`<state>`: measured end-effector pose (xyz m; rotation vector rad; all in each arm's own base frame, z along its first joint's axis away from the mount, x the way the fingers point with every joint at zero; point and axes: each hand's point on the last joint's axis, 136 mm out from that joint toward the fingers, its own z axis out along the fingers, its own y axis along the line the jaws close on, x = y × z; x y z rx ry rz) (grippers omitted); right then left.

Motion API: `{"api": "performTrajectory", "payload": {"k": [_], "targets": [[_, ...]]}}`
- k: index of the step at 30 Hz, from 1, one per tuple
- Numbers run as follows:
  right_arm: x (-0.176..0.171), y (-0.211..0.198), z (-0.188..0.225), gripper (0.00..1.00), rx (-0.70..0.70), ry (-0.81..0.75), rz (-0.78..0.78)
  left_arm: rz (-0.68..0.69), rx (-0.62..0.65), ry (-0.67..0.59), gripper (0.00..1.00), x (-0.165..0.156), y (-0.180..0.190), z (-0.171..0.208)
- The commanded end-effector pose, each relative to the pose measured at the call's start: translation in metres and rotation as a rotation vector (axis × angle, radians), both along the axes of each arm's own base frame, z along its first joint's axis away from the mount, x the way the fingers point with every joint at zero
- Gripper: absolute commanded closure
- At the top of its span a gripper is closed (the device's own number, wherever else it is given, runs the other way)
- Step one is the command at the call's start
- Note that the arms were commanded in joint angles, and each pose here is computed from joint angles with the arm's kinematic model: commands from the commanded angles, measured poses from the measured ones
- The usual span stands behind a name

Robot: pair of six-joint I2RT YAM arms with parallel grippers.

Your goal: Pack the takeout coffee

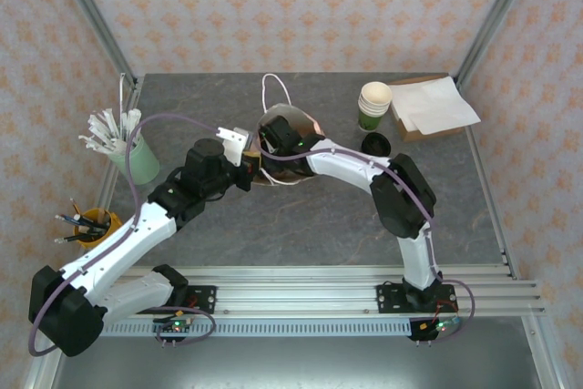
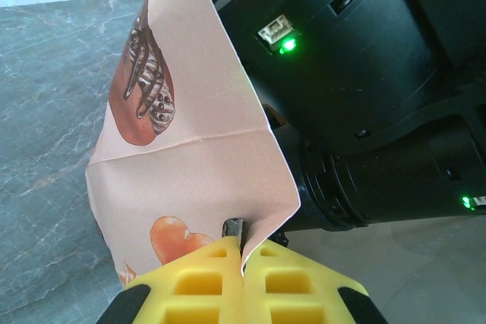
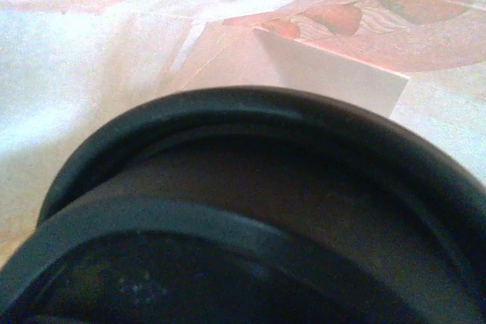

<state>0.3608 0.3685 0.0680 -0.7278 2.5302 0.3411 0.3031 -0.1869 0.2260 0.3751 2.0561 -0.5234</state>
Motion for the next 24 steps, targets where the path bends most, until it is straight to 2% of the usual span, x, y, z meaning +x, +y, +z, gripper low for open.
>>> {"api": "performTrajectory", "payload": {"k": [1,10,12,15,20,24], "targets": [[-0.178,-0.158,-0.179,0.59,-0.66,0.823,-0.039,-0.06,-0.008,0.031,1.0,-0.008,-0.01,0.001],[-0.198,-0.165,-0.19,0.58,-0.694,0.938,-0.047,-0.055,-0.008,0.033,1.0,-0.006,-0.01,0.0],[-0.194,-0.164,-0.188,0.59,-0.673,0.906,-0.062,-0.042,-0.009,0.031,1.0,-0.005,-0.009,0.002],[-0.161,-0.15,-0.167,0.59,-0.602,0.726,-0.066,-0.042,-0.009,0.026,1.0,-0.003,-0.007,0.007],[-0.083,-0.107,-0.106,0.59,-0.375,0.421,-0.071,-0.075,0.06,0.064,1.0,-0.001,-0.004,0.014],[-0.04,-0.085,-0.078,0.59,-0.345,0.251,-0.014,-0.091,0.067,0.078,1.0,0.003,0.0,0.033]]}}
